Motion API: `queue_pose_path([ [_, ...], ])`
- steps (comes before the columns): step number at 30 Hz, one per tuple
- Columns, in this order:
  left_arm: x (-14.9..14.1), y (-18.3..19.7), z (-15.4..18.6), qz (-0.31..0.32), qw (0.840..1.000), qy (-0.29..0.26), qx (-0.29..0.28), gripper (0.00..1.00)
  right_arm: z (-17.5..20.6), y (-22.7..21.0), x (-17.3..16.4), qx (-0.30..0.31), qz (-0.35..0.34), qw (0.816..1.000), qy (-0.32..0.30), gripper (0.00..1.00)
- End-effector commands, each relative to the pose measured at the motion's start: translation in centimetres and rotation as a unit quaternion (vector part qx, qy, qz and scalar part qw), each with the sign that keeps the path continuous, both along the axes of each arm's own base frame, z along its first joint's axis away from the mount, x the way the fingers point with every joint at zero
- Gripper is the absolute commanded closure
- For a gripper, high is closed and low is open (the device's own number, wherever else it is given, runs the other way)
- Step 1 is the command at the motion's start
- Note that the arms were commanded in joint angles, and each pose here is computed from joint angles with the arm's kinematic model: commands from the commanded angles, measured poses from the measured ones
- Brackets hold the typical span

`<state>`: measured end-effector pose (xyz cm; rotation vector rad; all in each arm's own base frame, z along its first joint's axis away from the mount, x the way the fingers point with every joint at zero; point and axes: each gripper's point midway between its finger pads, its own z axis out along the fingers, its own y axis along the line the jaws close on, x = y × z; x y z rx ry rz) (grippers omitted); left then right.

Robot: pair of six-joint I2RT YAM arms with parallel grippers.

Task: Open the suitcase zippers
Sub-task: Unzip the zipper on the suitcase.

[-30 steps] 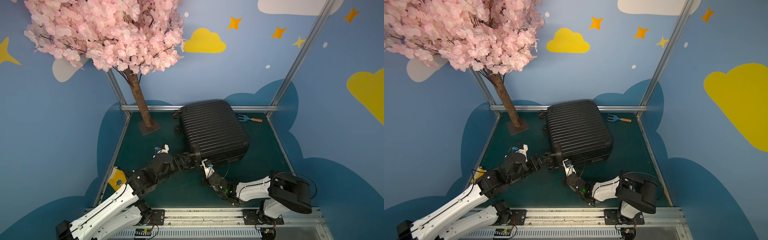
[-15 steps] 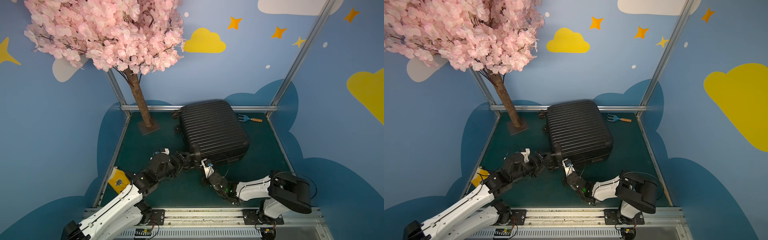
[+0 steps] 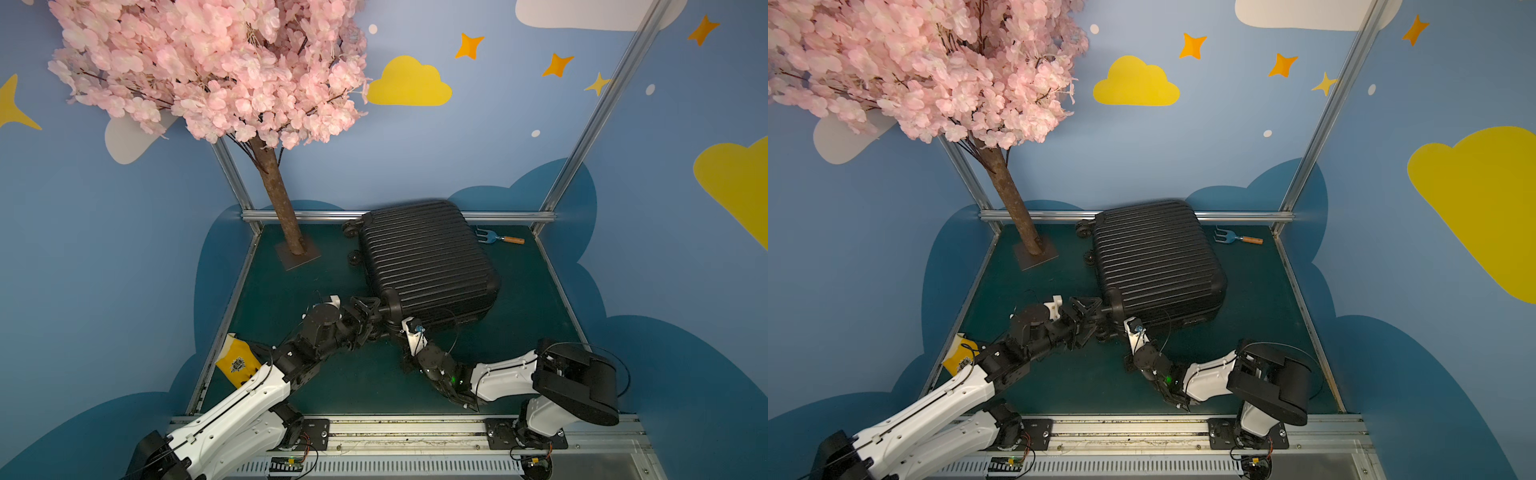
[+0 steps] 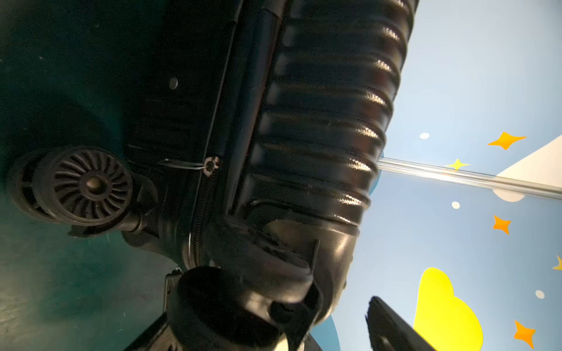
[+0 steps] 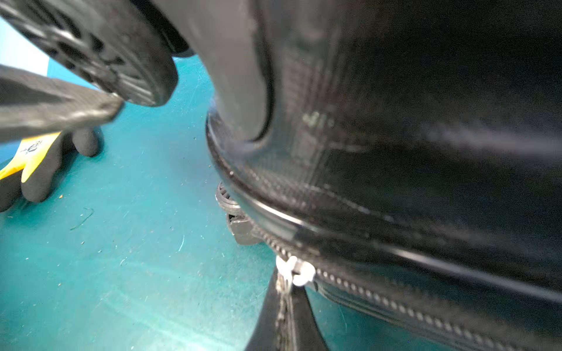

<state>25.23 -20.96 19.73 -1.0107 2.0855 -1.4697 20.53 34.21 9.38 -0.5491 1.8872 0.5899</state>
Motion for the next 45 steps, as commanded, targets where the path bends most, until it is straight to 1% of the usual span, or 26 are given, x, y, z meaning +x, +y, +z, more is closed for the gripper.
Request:
queue_pose_path([
  [1, 1.2, 0.6, 1.5, 0.023, 0.999, -0.027, -0.01, 0.11, 2.0, 1.1, 0.3, 0.04, 0.004, 0.999, -0.004, 1.0],
  [7, 2.9, 0.9, 1.0, 0.042, 0.999, -0.023, -0.015, 0.21, 2.0, 1.3, 0.2, 0.039, 0.01, 0.999, -0.001, 1.0],
  [14, 4.4, 0.2, 1.5, 0.043, 0.998, -0.031, -0.017, 0.22, 1.9, 1.7, 0.1, 0.036, 0.017, 0.999, 0.001, 1.0],
  [16, 4.5, 0.0, 1.4, 0.038, 0.999, -0.03, -0.02, 0.26, 1.9, 1.7, 0.1, 0.035, 0.018, 0.999, 0.001, 1.0],
  [18, 4.5, -0.2, 1.0, 0.035, 0.999, -0.027, -0.024, 0.38, 1.8, 1.6, 0.1, 0.03, 0.016, 0.999, 0.0, 1.0],
  [21, 4.3, 0.2, 0.6, 0.041, 0.999, -0.028, -0.023, 0.62, 1.7, 1.3, 0.3, 0.023, 0.008, 1.0, -0.004, 1.0],
  [24, 4.2, 0.8, 0.6, 0.052, 0.998, -0.03, -0.01, 0.85, 2.0, 0.4, 0.7, 0.01, -0.016, 1.0, -0.019, 1.0],
  [26, 4.2, 1.3, 0.5, 0.058, 0.998, -0.028, -0.004, 0.96, 2.1, -0.4, 0.9, -0.002, -0.034, 0.999, -0.027, 1.0],
  [27, 4.1, 1.5, 0.4, 0.061, 0.998, -0.026, -0.002, 0.98, 2.3, -0.8, 1.0, -0.004, -0.039, 0.999, -0.03, 1.0],
  [34, 4.0, 2.9, -0.1, 0.078, 0.997, -0.022, 0.016, 0.98, 2.9, -2.9, 0.6, -0.013, -0.053, 0.998, -0.045, 1.0],
  [40, 3.6, 4.7, -0.8, 0.093, 0.995, -0.015, 0.044, 0.98, 2.8, -4.9, 0.1, -0.046, -0.059, 0.997, -0.026, 1.0],
  [45, 3.1, 5.7, -1.7, 0.096, 0.994, -0.004, 0.057, 0.98, 2.3, -8.4, 1.2, -0.087, -0.131, 0.987, -0.02, 1.0],
])
